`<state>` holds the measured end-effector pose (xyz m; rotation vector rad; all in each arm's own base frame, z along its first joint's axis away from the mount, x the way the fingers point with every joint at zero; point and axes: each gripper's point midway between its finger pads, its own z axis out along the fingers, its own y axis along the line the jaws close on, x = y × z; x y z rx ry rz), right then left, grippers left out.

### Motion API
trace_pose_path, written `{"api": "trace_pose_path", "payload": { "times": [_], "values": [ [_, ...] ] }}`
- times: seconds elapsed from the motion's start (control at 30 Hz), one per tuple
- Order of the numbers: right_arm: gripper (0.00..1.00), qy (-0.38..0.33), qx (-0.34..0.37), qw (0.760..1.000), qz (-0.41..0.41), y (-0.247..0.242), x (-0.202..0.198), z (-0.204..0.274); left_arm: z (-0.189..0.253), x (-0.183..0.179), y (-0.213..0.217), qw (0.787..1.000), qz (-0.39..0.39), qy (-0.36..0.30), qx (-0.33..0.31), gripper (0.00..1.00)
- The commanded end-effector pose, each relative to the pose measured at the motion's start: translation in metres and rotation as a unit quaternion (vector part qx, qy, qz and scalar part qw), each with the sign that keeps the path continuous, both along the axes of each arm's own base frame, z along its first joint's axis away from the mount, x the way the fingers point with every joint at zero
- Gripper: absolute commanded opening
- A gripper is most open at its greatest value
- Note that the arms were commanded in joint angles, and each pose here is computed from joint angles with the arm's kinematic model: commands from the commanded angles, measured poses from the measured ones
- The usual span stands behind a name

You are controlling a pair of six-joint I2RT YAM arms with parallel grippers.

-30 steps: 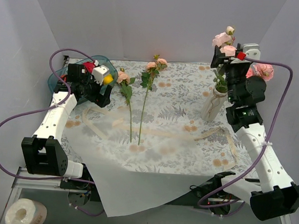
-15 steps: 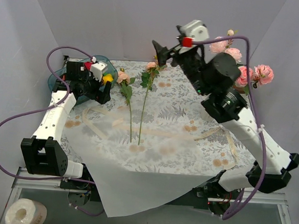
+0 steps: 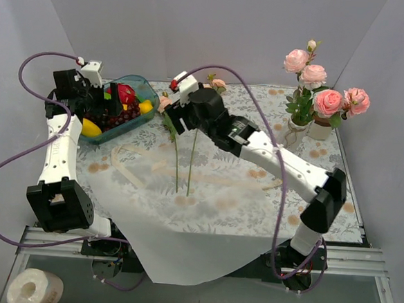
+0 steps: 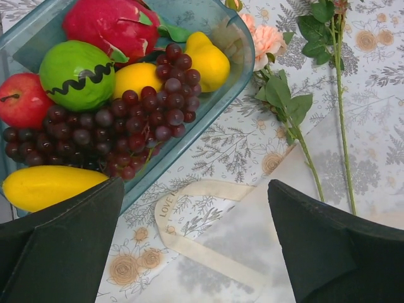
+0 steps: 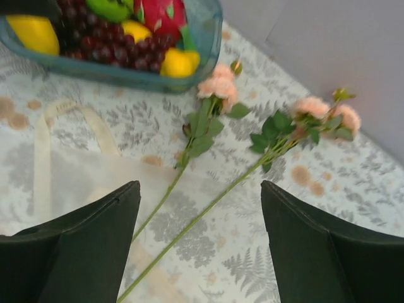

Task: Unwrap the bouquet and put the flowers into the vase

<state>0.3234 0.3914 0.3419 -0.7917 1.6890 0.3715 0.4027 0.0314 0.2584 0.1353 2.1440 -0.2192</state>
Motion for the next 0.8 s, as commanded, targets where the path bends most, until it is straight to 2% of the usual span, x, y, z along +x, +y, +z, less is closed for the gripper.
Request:
{"api": "trace_pose_path", "payload": {
  "times": [0.0,0.07,0.17,0.23,0.53,0.77],
  "values": [
    [0.83,0.087,-0.046,0.995,-0.005,0.027,0.014,-0.092,-0.002,-0.012,-0.013,1.000,-0.028,0.006,-0.008,0.98],
    [0.83,0.123,-0.038,0.992,-0.001,0.041,0.023,-0.117,-0.007,-0.016,-0.013,0.999,-0.032,0.012,-0.004,0.98],
    [0.83,0.135,-0.036,0.990,0.007,0.058,0.035,-0.137,-0.013,-0.024,-0.016,0.999,-0.048,0.018,0.005,0.98],
    [0.83,0.153,-0.058,0.987,0.005,0.064,0.042,-0.165,-0.016,-0.028,-0.018,0.998,-0.060,0.020,0.009,0.98],
    [0.83,0.175,-0.053,0.983,-0.008,0.072,0.075,-0.207,-0.030,-0.036,-0.024,0.996,-0.078,0.037,0.000,0.98],
    [0.79,0.200,-0.052,0.978,-0.011,0.082,0.088,-0.232,-0.040,-0.042,-0.024,0.996,-0.080,0.047,0.007,0.98]
  ]
}}
